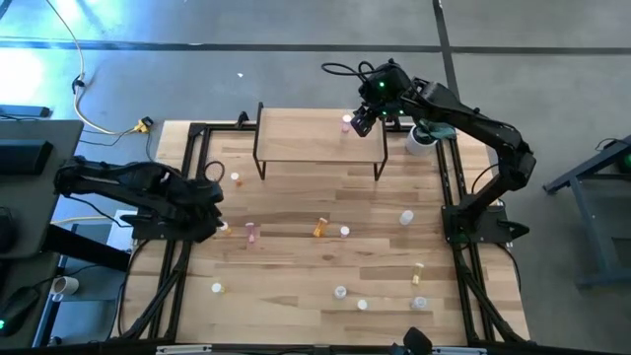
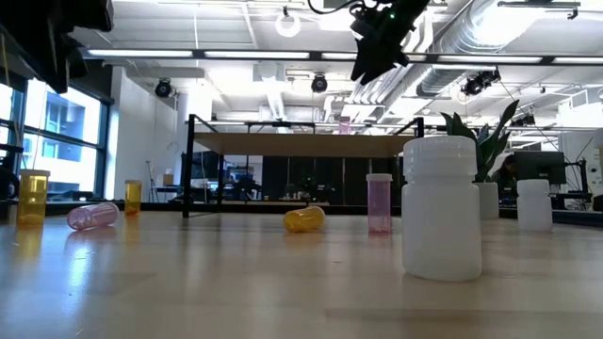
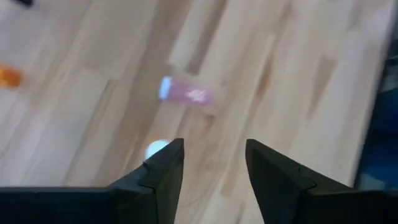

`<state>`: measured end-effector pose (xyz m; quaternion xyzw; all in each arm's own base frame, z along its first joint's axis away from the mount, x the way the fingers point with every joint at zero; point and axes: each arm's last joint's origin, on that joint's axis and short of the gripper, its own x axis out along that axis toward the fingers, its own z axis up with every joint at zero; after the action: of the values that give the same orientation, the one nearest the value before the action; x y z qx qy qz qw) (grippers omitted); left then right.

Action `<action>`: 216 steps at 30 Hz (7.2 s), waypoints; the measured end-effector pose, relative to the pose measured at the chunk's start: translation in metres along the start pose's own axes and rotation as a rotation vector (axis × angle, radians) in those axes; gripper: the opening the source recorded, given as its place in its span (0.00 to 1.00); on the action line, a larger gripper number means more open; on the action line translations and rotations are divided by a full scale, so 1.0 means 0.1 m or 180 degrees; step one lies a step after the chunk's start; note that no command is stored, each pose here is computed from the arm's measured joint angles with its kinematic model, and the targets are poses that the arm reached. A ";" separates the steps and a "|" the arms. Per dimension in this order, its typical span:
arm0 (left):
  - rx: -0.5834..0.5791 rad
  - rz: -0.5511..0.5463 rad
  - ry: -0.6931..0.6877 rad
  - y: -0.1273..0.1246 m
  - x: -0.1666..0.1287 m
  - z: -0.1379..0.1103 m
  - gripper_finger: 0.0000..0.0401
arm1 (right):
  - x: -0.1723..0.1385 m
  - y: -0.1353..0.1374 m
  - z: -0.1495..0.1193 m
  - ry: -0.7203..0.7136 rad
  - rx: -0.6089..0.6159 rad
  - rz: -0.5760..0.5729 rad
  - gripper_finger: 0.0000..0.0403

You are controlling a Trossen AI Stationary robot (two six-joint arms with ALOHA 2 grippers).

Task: Pick and place medicine bottles onto shelf by color
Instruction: Put the bottom left orange pill bottle on the shelf

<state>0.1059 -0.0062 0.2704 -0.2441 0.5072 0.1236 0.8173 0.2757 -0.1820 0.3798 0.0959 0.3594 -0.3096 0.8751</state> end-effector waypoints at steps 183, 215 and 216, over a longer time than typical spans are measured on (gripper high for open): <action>-0.1236 0.1534 0.0244 1.45 -0.16 2.88 0.28 | 0.01 -0.34 -0.04 0.0113 0.0360 -0.0510 0.44; -0.1205 0.1603 0.0481 1.59 0.04 2.91 0.32 | 0.01 -0.33 -0.05 0.0136 0.0323 -0.0507 0.44; -0.1208 0.1604 0.0472 1.60 0.04 2.92 0.33 | 0.01 -0.33 -0.05 0.0136 0.0323 -0.0507 0.44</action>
<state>0.2602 0.2822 0.3300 -0.2673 0.5777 0.3964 0.6616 0.2534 -0.2074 0.3774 0.1177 0.3684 -0.3938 0.8339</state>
